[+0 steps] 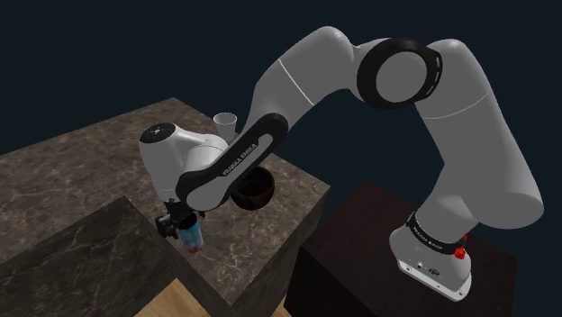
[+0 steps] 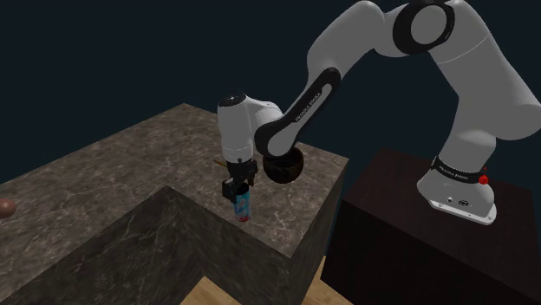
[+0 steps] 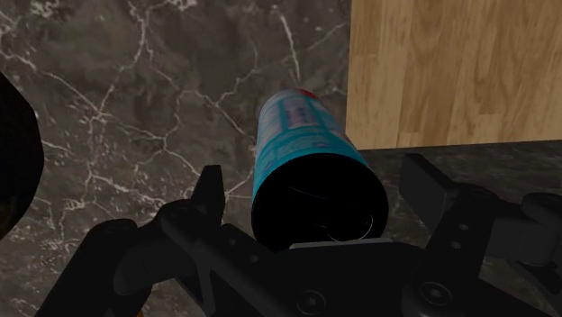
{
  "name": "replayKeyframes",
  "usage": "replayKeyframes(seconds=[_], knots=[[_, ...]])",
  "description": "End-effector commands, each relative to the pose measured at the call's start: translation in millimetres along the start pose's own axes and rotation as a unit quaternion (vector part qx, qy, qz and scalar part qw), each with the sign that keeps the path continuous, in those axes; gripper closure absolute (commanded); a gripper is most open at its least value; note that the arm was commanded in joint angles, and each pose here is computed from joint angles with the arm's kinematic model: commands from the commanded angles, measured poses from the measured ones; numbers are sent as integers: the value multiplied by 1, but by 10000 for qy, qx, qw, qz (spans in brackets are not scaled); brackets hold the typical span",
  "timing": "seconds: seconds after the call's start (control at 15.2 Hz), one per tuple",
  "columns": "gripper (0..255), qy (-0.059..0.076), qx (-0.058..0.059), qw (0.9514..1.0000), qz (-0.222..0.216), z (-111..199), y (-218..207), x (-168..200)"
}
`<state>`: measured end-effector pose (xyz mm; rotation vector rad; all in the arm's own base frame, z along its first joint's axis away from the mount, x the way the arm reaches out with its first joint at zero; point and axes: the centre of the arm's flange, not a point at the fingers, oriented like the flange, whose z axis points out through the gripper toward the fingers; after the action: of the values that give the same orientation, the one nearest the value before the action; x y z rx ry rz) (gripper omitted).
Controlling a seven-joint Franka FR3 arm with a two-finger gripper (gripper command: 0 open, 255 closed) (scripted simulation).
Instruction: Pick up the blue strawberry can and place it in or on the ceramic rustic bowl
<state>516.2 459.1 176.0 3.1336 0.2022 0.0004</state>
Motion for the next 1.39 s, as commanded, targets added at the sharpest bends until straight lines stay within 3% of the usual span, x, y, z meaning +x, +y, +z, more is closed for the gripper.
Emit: replayKeyframes(seconds=[0.0,0.13,0.2,0.79,1.32], knots=[[0,1,0,10000,0,0,0,0],[0,1,0,10000,0,0,0,0],[255,1,0,10000,0,0,0,0],[255,1,0,10000,0,0,0,0],[255,1,0,10000,0,-42,0,0]])
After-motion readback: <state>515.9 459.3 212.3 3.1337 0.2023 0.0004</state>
